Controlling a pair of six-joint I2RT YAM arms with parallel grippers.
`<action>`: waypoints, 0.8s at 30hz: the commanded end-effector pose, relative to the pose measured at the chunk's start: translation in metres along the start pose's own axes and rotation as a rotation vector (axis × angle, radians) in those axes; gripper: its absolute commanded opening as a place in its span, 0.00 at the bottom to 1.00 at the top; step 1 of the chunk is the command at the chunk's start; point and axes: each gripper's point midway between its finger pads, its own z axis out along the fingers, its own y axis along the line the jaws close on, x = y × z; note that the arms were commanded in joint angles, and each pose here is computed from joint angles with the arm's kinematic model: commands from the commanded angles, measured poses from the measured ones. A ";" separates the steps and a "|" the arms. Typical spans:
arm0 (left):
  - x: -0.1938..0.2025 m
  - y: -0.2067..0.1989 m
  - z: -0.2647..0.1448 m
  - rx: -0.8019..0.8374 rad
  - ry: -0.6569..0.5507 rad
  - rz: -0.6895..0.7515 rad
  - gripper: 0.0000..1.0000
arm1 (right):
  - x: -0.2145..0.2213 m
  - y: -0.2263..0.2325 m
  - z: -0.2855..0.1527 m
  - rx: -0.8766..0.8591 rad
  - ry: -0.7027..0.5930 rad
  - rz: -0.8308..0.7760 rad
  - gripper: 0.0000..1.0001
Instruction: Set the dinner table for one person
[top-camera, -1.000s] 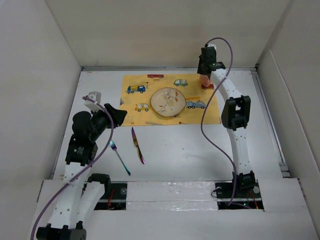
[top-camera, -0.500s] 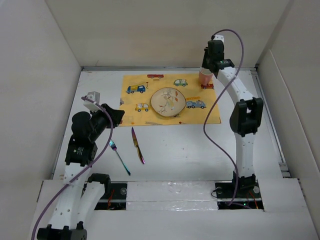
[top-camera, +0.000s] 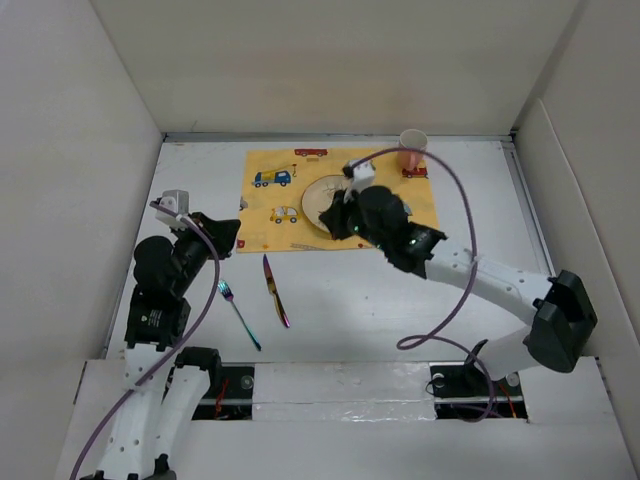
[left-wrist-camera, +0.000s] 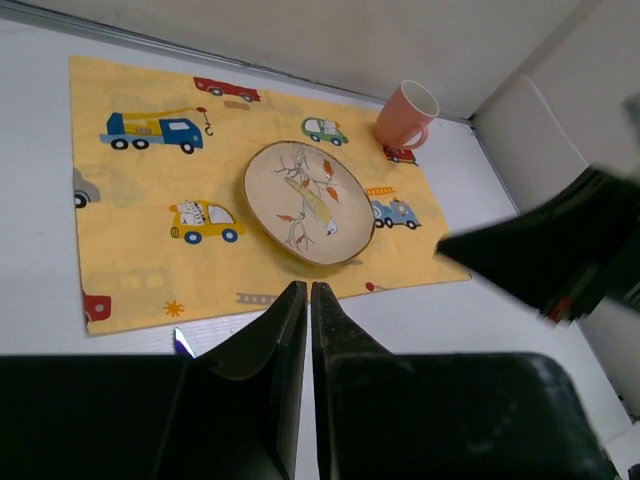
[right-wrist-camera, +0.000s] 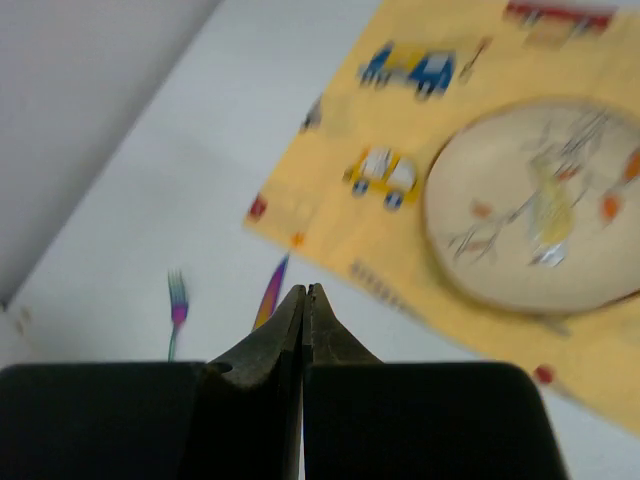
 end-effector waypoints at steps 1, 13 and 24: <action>-0.023 -0.010 -0.007 0.016 -0.084 0.016 0.05 | 0.060 0.037 -0.006 -0.054 0.086 0.019 0.00; -0.030 -0.011 -0.014 -0.004 -0.120 0.020 0.21 | 0.185 0.084 0.009 0.143 0.329 -0.209 0.53; -0.030 -0.010 -0.014 -0.006 -0.120 0.023 0.21 | 0.236 0.079 0.045 0.212 0.429 -0.335 0.58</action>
